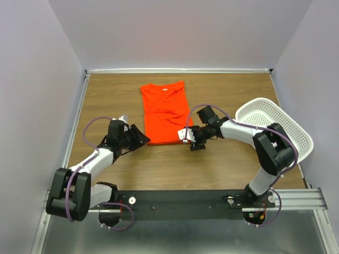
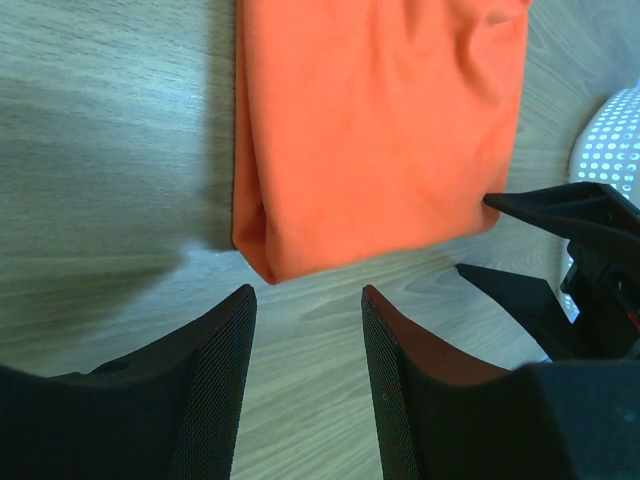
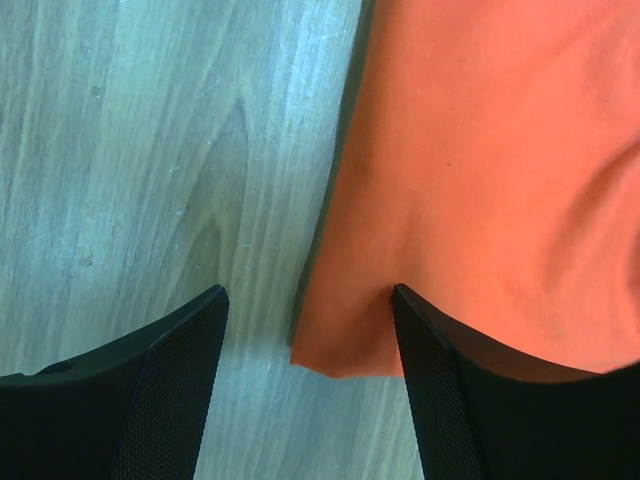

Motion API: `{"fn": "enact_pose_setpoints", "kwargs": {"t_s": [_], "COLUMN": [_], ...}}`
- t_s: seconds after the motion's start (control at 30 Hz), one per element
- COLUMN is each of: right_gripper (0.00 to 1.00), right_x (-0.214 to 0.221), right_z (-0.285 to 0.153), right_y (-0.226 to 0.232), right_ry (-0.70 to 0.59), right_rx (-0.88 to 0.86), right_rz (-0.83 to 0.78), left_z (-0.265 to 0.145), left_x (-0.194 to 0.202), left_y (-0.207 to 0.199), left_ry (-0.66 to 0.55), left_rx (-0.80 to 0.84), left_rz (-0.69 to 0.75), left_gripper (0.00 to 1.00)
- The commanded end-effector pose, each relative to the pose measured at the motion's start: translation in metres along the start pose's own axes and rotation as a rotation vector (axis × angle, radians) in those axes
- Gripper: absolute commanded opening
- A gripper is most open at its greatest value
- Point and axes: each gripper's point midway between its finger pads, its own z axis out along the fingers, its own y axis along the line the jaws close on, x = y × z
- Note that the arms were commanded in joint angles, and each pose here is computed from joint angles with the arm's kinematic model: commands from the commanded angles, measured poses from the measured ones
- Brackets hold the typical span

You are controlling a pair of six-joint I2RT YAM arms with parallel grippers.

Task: Fold and stack the t-shirts
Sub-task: Fold the tshirt

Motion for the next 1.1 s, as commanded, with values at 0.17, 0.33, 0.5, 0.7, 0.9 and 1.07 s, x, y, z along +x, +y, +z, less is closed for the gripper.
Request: {"fn": "enact_pose_setpoints", "kwargs": {"t_s": [0.17, 0.33, 0.5, 0.7, 0.9, 1.07], "right_gripper": [0.72, 0.71, 0.70, 0.69, 0.67, 0.56], "right_x": [0.010, 0.008, 0.009, 0.010, 0.004, 0.015], "right_z": [0.005, 0.005, 0.004, 0.000, -0.011, -0.005], "right_y": [-0.011, -0.012, -0.009, -0.010, -0.007, -0.005], "right_ry": [0.051, 0.048, 0.049, 0.068, 0.057, 0.085], "right_rx": [0.031, 0.033, 0.029, 0.045, 0.060, 0.043], "right_rz": [0.013, 0.011, 0.017, 0.004, -0.055, -0.041], "left_z": [0.014, 0.026, 0.035, 0.040, 0.041, 0.040], "left_x": [0.002, 0.016, 0.010, 0.007, 0.009, 0.008], "left_y": [0.001, 0.013, 0.009, 0.021, 0.020, 0.014], "left_ry": [0.024, 0.076, 0.070, 0.057, 0.066, 0.069], "left_rx": [0.001, -0.024, -0.018, -0.075, -0.059, -0.038], "left_rz": [-0.006, -0.019, -0.023, -0.020, -0.014, 0.002], "left_gripper": [0.55, 0.55, 0.55, 0.39, 0.12, 0.09]}}
